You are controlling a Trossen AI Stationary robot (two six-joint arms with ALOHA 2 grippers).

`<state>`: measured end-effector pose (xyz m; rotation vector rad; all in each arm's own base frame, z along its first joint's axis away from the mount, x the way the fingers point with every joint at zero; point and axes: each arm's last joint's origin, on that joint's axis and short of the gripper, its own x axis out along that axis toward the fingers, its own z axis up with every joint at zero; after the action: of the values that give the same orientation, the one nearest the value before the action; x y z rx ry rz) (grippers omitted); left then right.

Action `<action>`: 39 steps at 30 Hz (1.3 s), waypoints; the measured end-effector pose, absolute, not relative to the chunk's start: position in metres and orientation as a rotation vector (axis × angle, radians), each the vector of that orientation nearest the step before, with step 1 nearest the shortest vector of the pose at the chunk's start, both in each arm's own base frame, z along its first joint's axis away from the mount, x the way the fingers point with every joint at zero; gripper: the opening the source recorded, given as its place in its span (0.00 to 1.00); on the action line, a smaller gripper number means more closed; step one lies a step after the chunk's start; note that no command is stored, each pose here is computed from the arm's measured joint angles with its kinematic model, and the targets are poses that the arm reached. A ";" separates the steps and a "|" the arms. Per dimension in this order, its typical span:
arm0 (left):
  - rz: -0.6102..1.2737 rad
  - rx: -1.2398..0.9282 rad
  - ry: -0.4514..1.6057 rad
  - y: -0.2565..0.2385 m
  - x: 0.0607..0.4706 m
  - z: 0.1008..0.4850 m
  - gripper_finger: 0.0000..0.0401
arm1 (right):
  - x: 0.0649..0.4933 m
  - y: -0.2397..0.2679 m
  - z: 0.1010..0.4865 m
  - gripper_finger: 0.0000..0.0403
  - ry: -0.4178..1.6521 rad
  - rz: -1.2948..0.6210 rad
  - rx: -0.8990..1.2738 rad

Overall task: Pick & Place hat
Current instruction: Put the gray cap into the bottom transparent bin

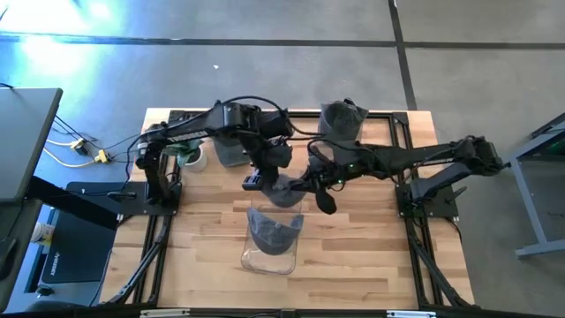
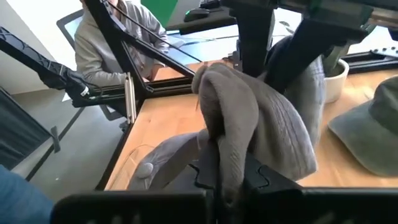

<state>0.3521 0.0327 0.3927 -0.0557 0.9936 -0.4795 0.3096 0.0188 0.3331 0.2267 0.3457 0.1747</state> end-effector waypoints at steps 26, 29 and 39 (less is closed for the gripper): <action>-0.716 -0.235 0.786 0.018 0.301 0.328 0.00 | 0.328 0.034 0.305 0.06 0.490 0.213 0.468; -0.772 -0.262 0.794 0.017 0.300 0.322 0.00 | 0.330 0.038 0.302 0.07 0.495 0.210 0.470; -0.800 -0.256 0.773 0.017 0.300 0.323 0.00 | 0.337 0.044 0.297 0.15 0.502 0.262 0.570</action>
<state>0.3000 0.0167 0.3227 -0.2557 0.7732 -0.7997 0.3368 0.0437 0.2974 0.5697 0.5020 0.2621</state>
